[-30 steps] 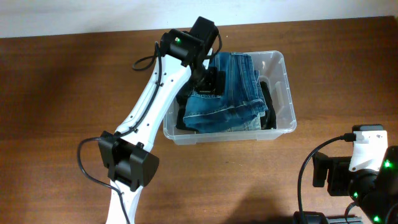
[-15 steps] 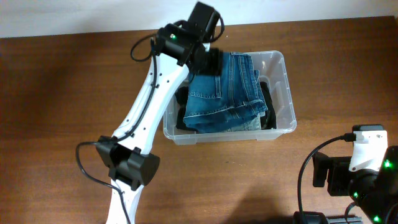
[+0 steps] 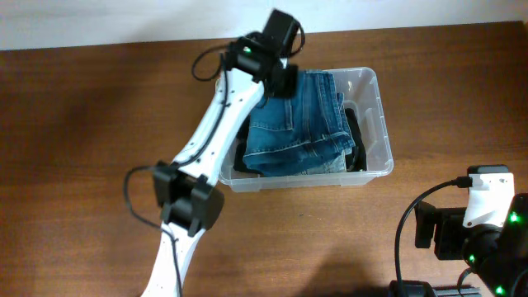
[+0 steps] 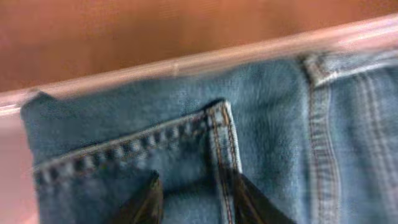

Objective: Pack container
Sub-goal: 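Lower the dark-blue jeans onto the light-blue jeans in the bin, then press and tuck the dark-blue jeans into the bin with the left gripper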

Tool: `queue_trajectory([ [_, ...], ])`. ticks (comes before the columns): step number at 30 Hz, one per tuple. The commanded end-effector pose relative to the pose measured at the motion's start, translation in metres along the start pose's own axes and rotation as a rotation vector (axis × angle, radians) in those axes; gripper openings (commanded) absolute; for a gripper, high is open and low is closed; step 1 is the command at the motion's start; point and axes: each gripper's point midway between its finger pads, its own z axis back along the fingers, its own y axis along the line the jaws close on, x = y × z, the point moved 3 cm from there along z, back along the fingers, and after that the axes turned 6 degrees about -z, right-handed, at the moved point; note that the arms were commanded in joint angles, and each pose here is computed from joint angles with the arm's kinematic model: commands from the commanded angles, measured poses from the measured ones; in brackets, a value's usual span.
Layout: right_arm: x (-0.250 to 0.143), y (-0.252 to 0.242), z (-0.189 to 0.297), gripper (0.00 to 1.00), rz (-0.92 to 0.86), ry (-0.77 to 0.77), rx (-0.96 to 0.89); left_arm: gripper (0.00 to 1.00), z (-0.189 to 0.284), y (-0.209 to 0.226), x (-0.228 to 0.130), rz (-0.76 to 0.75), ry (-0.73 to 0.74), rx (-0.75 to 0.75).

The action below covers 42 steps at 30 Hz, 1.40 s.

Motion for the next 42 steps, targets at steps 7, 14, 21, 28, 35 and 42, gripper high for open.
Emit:
queue_trajectory([
  [7, 0.002, -0.001, 0.004, 0.98, 0.004, -0.02, -0.006, 0.36, -0.034, 0.004, -0.045, -0.02, 0.215, 0.057],
  [14, 0.002, -0.001, 0.004, 0.98, 0.004, -0.02, -0.006, 0.36, 0.002, 0.0, -0.018, -0.021, 0.089, 0.041],
  [21, 0.002, -0.001, 0.004, 0.98, 0.004, -0.02, -0.006, 0.36, 0.071, -0.031, -0.003, -0.05, -0.041, -0.067],
  [28, 0.002, -0.001, 0.004, 0.99, 0.004, -0.02, -0.006, 0.36, 0.063, -0.081, -0.03, -0.135, 0.034, -0.142],
  [35, 0.002, -0.001, 0.004, 0.98, 0.004, -0.02, -0.006, 0.36, 0.018, -0.107, -0.058, -0.189, 0.14, -0.133],
  [42, 0.002, -0.001, 0.004, 0.98, 0.004, -0.02, -0.006, 0.36, -0.016, -0.095, -0.09, -0.187, 0.303, -0.065],
])
